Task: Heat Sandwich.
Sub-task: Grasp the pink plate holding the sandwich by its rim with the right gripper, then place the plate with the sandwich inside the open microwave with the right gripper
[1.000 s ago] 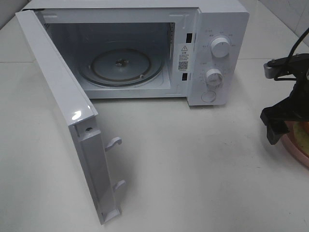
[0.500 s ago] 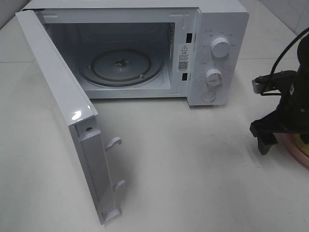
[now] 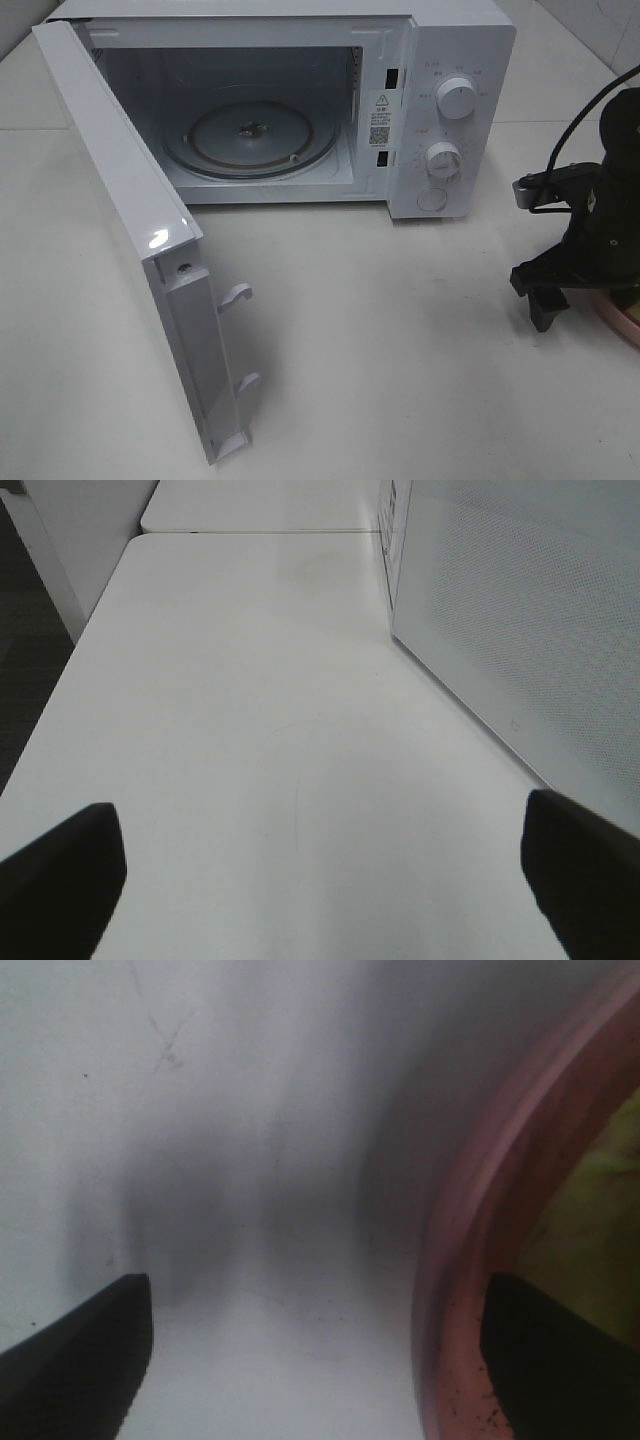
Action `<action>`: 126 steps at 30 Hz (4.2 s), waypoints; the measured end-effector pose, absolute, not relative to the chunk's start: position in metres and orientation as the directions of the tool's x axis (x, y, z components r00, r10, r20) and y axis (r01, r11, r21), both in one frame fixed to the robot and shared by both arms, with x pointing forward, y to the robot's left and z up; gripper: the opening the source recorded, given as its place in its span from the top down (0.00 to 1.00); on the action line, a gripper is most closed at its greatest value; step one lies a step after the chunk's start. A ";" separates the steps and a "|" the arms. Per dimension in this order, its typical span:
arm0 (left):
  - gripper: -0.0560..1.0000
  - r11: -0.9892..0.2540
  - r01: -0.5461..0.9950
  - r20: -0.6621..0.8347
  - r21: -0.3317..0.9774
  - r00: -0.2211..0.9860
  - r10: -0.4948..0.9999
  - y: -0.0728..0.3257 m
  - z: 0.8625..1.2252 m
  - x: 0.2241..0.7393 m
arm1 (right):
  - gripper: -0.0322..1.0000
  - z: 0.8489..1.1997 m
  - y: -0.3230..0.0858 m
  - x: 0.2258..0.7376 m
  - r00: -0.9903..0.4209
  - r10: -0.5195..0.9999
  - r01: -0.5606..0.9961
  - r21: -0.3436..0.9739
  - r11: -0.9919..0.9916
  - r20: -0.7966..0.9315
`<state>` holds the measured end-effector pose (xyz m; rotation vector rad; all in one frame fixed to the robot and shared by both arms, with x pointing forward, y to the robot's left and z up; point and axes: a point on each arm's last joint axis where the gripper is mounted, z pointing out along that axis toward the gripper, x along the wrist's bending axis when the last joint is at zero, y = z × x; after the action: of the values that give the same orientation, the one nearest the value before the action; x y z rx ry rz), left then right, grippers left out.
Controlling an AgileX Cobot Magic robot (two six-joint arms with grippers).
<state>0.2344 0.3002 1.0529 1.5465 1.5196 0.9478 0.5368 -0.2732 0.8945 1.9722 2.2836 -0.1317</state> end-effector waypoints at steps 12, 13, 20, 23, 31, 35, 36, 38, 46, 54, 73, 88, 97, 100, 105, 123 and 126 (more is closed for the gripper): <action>0.01 -0.007 0.439 -0.001 0.898 0.018 1.000 0.300 1.053 0.234 | 0.32 0.891 -0.273 0.537 -0.145 0.978 0.989 0.001 0.147 -0.149; 0.01 -0.007 0.439 -0.001 0.898 0.018 1.000 0.300 1.053 0.234 | 0.32 0.891 -0.273 0.537 -0.145 0.978 0.989 0.001 0.147 -0.149; 0.01 -0.007 0.439 -0.001 0.898 0.018 1.000 0.300 1.053 0.234 | 0.80 0.892 -0.278 0.538 -0.170 0.967 0.985 0.002 0.173 -0.191; 0.01 -0.007 0.439 -0.001 0.898 0.018 1.000 0.300 1.053 0.234 | 0.91 0.892 -0.279 0.538 -0.177 0.962 0.983 0.003 0.181 -0.206; 0.01 -0.007 0.439 -0.001 0.898 0.018 1.000 0.300 1.053 0.234 | 0.94 0.892 -0.279 0.538 -0.176 0.962 0.984 -0.001 0.180 -0.208; 0.01 -0.007 0.439 -0.001 0.898 0.018 1.000 0.300 1.053 0.234 | 0.94 0.892 -0.279 0.537 -0.177 0.962 0.984 -0.006 0.180 -0.209; 0.01 -0.007 0.439 -0.001 0.898 0.018 1.000 0.300 1.053 0.234 | 0.94 0.892 -0.279 0.537 -0.177 0.962 0.984 -0.008 0.180 -0.210; 0.01 -0.007 0.439 -0.001 0.898 0.018 1.000 0.300 1.053 0.234 | 0.94 0.892 -0.280 0.537 -0.177 0.961 0.984 -0.015 0.178 -0.211; 0.01 -0.007 0.439 -0.001 0.898 0.018 1.000 0.300 1.053 0.234 | 0.94 0.893 -0.282 0.536 -0.160 0.959 0.987 -0.025 0.159 -0.235; 0.01 -0.007 0.439 -0.001 0.898 0.018 1.000 0.300 1.053 0.234 | 0.94 0.903 -0.281 0.531 -0.151 0.946 0.989 -0.047 0.144 -0.288; 0.01 -0.007 0.439 -0.001 0.898 0.018 1.000 0.300 1.053 0.234 | 0.93 0.944 -0.247 0.502 -0.259 0.895 0.965 -0.062 0.255 -0.363; 0.01 -0.007 0.439 -0.001 0.898 0.018 1.000 0.300 1.053 0.234 | 0.93 0.971 -0.224 0.451 -0.356 0.864 0.929 -0.035 0.369 -0.355; 0.01 -0.007 0.439 -0.001 0.898 0.018 1.000 0.300 1.053 0.234 | 0.93 0.982 -0.204 0.422 -0.449 0.826 0.882 -0.022 0.471 -0.341; 0.01 -0.007 0.439 -0.001 0.898 0.018 1.000 0.300 1.053 0.234 | 0.93 0.987 -0.198 0.414 -0.484 0.805 0.861 -0.020 0.509 -0.344; 0.01 -0.007 0.439 -0.001 0.898 0.018 1.000 0.300 1.053 0.234 | 0.93 0.994 -0.188 0.401 -0.536 0.770 0.824 -0.017 0.566 -0.347; 0.01 -0.007 0.439 -0.001 0.898 0.018 1.000 0.300 1.053 0.234 | 0.93 0.997 -0.149 0.361 -0.745 0.581 0.619 -0.014 0.785 -0.327; 0.01 -0.007 0.439 -0.001 0.898 0.018 1.000 0.300 1.053 0.234 | 0.93 0.997 -0.144 0.356 -0.778 0.536 0.573 -0.021 0.819 -0.327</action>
<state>0.2344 0.3002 1.0529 1.5465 1.5196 0.9478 0.3555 -0.1442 0.9967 0.8448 2.6963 -0.1714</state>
